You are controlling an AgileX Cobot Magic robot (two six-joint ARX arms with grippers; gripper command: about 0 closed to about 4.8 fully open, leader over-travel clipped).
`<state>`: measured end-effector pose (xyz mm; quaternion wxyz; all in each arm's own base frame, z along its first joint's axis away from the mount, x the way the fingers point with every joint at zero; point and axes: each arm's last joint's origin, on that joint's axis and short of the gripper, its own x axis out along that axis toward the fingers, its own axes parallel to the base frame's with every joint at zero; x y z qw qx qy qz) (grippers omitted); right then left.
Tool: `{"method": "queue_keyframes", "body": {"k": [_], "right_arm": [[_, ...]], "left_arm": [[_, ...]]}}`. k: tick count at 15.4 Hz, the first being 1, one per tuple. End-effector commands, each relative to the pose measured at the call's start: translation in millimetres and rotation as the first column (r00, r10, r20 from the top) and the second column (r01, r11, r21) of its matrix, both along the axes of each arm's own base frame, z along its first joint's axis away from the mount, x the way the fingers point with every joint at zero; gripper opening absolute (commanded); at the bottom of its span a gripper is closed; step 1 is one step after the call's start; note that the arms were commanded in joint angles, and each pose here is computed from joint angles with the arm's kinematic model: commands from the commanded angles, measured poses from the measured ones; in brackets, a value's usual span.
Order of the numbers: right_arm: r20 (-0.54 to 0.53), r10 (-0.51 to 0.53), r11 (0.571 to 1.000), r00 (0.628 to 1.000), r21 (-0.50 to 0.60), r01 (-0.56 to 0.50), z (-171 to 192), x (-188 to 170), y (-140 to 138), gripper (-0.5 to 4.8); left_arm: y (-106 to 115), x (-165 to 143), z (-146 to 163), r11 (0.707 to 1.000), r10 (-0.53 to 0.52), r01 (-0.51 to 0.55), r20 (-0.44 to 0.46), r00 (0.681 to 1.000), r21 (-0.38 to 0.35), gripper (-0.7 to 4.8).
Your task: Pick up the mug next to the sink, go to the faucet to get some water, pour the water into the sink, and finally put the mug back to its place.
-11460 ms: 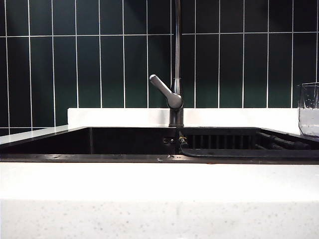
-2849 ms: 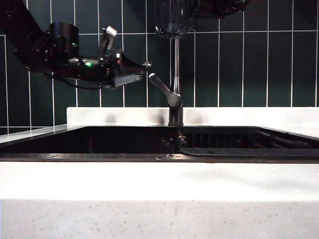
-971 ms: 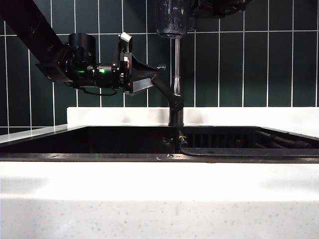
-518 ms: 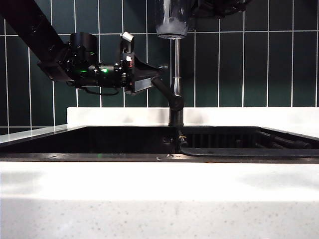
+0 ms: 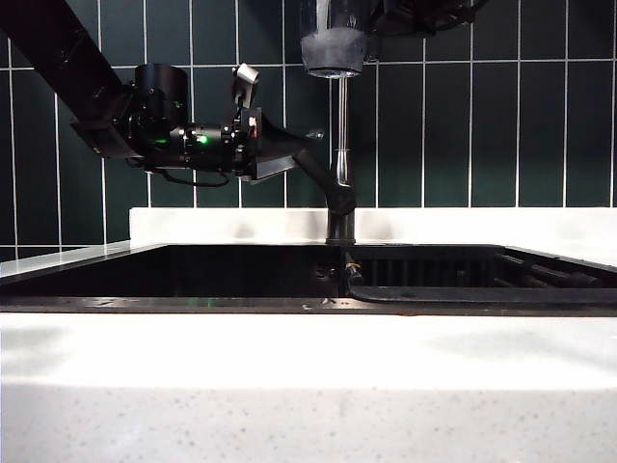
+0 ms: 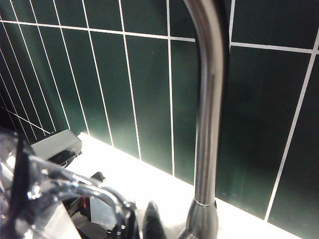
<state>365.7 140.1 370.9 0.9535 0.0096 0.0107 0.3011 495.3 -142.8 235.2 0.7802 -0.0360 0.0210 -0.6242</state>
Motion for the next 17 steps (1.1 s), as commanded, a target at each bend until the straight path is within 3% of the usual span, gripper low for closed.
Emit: {"method": "queue_keyframes", "body": {"k": [1, 11, 14, 17], "right_arm": [[0.044, 0.008, 1.000, 0.999, 0.020, -0.008, 8.5, -2.2, -0.3, -0.02], [0.044, 0.008, 1.000, 0.999, 0.020, -0.009, 8.5, -2.2, -0.2, -0.02], [0.044, 0.023, 1.000, 0.999, 0.019, -0.024, 8.5, -2.4, 0.1, -0.02], [0.044, 0.026, 0.999, 0.999, 0.019, -0.026, 8.5, -2.5, 0.2, -0.02]], "left_arm": [[-0.2, -0.2, -1.1, 0.999, 0.021, -0.023, 0.034, 0.999, 0.036, 3.33], [0.1, 1.2, -2.0, 0.996, 0.070, -0.073, 0.055, 0.996, 0.049, 3.32], [2.5, 6.5, -2.1, 0.962, 0.262, -0.266, 0.064, 0.963, 0.058, 2.87], [3.0, 7.8, -0.8, 0.948, 0.308, -0.313, 0.076, 0.948, 0.056, 2.87]]}}
